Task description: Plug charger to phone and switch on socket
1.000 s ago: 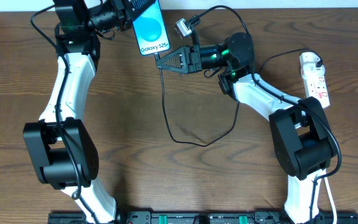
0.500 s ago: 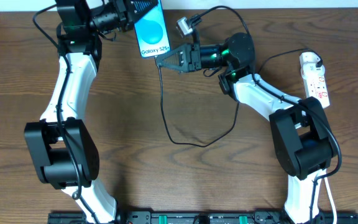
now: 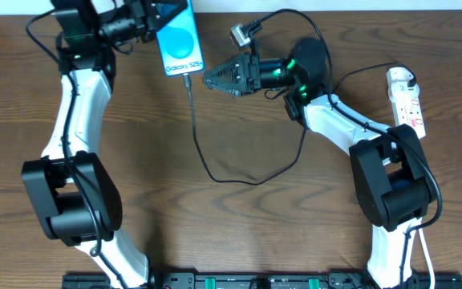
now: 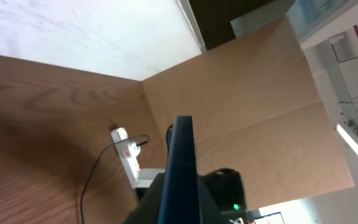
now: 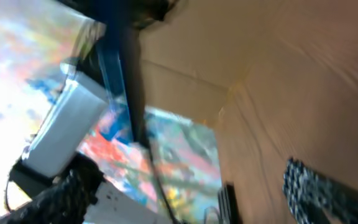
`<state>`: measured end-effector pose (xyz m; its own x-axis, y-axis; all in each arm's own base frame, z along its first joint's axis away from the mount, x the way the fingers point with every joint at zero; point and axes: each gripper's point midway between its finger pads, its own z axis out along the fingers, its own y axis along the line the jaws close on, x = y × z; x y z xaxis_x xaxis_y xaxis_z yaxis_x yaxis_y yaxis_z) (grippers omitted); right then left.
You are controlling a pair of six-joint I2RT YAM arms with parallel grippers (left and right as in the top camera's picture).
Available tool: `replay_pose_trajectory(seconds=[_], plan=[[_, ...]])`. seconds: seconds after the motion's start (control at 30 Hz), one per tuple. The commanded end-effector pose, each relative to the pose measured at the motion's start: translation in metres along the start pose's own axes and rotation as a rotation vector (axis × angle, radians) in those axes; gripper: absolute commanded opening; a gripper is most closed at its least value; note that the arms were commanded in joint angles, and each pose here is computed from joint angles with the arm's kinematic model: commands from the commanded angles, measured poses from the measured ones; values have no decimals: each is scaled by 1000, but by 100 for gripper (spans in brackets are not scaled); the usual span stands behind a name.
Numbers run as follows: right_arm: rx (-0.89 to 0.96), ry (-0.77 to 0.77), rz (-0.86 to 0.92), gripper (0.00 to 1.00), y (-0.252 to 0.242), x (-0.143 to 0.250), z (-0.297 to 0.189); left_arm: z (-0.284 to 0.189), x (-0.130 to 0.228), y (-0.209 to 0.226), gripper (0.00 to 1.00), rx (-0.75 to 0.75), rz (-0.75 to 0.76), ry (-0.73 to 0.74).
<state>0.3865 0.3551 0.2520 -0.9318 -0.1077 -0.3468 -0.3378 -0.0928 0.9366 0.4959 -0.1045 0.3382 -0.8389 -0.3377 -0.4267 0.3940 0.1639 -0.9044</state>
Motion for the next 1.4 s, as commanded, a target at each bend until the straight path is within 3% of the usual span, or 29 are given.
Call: replay_pose_trajectory(seconds=[0.0,0.37,0.7,1.0,1.37], plan=[[44,8,-65,99,-20,2,-6,-10,3,-13,7,19,30,25],[403,-52,155,98,-118,27,-29,-21,1,-12,7,19,31,26],[1049,-152,331,99,-174,66,-112,-21,3,-13,7,24,30,35],[1520,-443,338,99,-105,65,-214,-1,26,-1,7,37,-2,88],[1608,-683,170,99,-1,57,-258,55,95,54,7,-17,-76,144]])
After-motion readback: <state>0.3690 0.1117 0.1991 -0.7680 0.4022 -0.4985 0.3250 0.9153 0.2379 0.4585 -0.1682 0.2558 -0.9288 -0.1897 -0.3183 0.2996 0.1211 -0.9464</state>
